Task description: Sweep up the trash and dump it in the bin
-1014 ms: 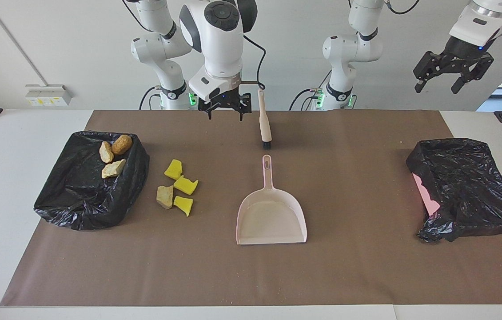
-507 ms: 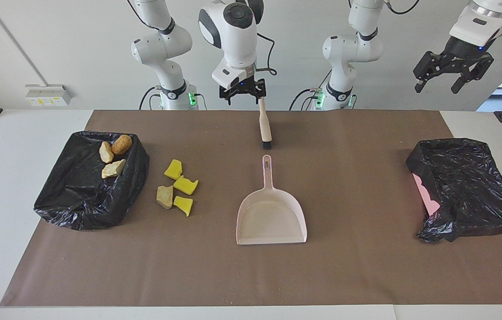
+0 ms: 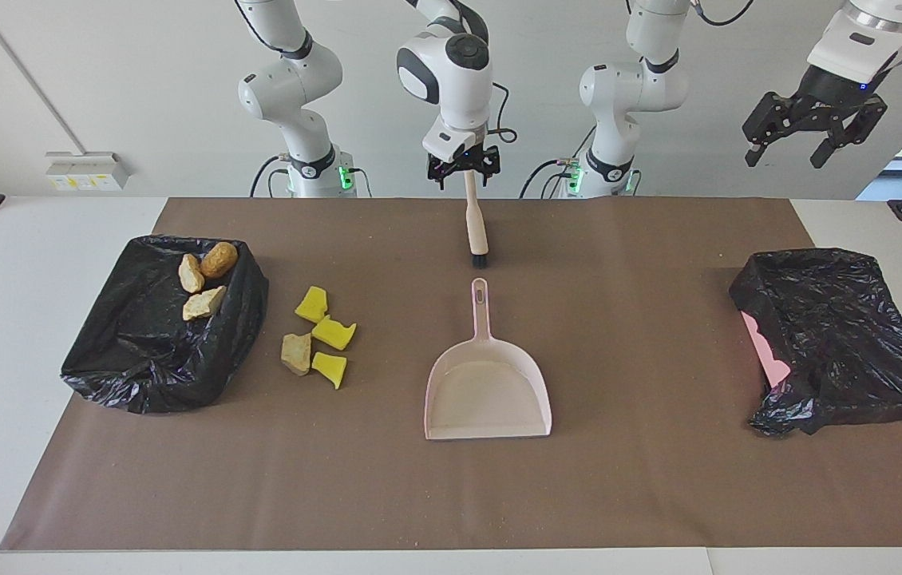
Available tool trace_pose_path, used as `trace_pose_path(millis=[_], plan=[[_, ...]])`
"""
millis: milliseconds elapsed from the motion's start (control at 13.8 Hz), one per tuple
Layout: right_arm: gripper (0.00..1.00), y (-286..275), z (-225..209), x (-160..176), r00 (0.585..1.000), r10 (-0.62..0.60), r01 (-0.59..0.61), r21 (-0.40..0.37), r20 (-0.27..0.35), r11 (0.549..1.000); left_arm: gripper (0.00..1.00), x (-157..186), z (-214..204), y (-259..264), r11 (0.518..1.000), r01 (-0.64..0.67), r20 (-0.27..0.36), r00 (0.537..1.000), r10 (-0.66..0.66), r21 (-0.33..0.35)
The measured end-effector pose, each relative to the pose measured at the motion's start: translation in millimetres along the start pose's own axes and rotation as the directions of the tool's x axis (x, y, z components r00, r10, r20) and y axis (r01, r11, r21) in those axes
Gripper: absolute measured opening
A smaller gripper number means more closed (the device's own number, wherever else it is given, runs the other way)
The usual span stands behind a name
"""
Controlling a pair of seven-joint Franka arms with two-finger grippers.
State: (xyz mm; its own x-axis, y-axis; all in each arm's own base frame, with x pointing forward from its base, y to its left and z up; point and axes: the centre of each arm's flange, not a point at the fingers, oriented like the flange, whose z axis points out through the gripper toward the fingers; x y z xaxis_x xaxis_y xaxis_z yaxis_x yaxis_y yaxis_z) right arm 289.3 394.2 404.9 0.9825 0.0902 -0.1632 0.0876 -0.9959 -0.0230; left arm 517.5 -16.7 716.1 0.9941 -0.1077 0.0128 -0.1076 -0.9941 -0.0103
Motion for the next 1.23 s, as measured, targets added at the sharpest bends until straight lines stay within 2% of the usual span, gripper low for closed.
trace_pose_path(millis=[362, 652, 724, 797, 869, 1087, 1159, 1232], plan=[[1.0, -34, 66, -28, 1.0, -0.025, 0.025, -0.028, 0.017, 0.999, 1.0, 0, 0, 0, 1.0, 0.0, 0.0, 1.0, 0.0, 0.0], [1.0, -31, 89, -46, 0.998, -0.051, 0.054, -0.071, 0.047, 0.996, 1.0, 0, 0, 4, 1.0, -0.008, 0.0, 1.0, 0.008, 0.0], [0.93, -32, 92, -50, 0.997, -0.058, 0.062, -0.076, 0.051, 0.995, 1.0, 0, 0, 6, 1.0, -0.011, 0.0, 1.0, 0.011, 0.0], [0.91, -33, 94, -53, 0.997, -0.063, 0.067, -0.08, 0.054, 0.994, 1.0, 0, 0, 6, 1.0, -0.011, 0.0, 1.0, 0.011, 0.0], [0.82, -32, 94, -55, 0.996, -0.065, 0.071, -0.088, 0.061, 0.994, 1.0, 0, 0, 6, 1.0, -0.011, 0.0, 1.0, 0.011, 0.0], [0.42, -30, 93, -58, 0.995, -0.065, 0.074, -0.107, 0.078, 0.992, 1.0, 0, 0, 9, 1.0, -0.017, 0.001, 1.0, 0.017, 0.0], [0.42, -30, 93, -59, 0.995, -0.067, 0.075, -0.106, 0.077, 0.992, 1.0, 0, 0, 11, 1.0, -0.019, 0.002, 1.0, 0.019, 0.0], [0.34, -31, 92, -59, 0.995, -0.068, 0.076, -0.104, 0.075, 0.992, 1.0, 1, 1, 15, 1.0, -0.025, -0.002, 1.0, 0.025, -0.003]])
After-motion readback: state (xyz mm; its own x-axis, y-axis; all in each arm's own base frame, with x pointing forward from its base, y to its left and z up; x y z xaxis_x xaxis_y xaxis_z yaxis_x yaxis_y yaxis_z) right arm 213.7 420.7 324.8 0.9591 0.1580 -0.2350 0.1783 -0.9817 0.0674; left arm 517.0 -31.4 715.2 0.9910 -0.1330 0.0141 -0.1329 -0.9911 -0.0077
